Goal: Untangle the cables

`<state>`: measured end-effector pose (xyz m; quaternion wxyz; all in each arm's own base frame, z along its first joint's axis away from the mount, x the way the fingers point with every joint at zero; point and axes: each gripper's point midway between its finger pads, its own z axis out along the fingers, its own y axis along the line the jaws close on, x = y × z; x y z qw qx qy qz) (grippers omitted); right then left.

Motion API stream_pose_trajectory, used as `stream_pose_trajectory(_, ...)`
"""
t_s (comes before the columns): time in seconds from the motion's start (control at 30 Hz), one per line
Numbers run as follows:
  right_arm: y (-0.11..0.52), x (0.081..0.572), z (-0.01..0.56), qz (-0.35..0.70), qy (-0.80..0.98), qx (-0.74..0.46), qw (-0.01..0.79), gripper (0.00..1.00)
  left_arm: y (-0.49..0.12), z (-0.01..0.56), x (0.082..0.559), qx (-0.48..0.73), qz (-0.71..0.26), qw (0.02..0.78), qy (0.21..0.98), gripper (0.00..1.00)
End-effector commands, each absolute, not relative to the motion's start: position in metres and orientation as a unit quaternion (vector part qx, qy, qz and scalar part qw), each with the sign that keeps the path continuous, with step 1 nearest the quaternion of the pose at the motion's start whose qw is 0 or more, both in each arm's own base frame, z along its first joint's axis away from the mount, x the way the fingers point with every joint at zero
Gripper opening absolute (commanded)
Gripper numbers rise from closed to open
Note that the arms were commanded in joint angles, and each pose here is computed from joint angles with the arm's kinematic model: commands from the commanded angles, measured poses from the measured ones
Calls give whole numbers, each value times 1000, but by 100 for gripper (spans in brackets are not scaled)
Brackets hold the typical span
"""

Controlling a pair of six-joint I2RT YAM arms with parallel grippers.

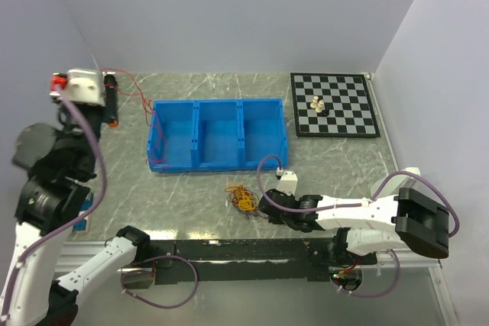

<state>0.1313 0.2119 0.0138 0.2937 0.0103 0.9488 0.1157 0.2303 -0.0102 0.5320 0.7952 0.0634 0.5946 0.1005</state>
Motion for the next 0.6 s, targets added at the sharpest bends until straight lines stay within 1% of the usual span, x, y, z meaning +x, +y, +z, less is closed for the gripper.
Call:
stream_pose_trajectory(0.0,218,125,19,133,946,-10,296,0,-29,503,245,92,74,780,614,1)
stream_pose_trajectory(0.27,227,122,25,152,939,-19,307,0,-49,457,280,117,74,757,639,1)
stream_pose_trajectory(0.57,230,120,24,143,941,-29,306,0,-62,433,306,123,74,748,647,1)
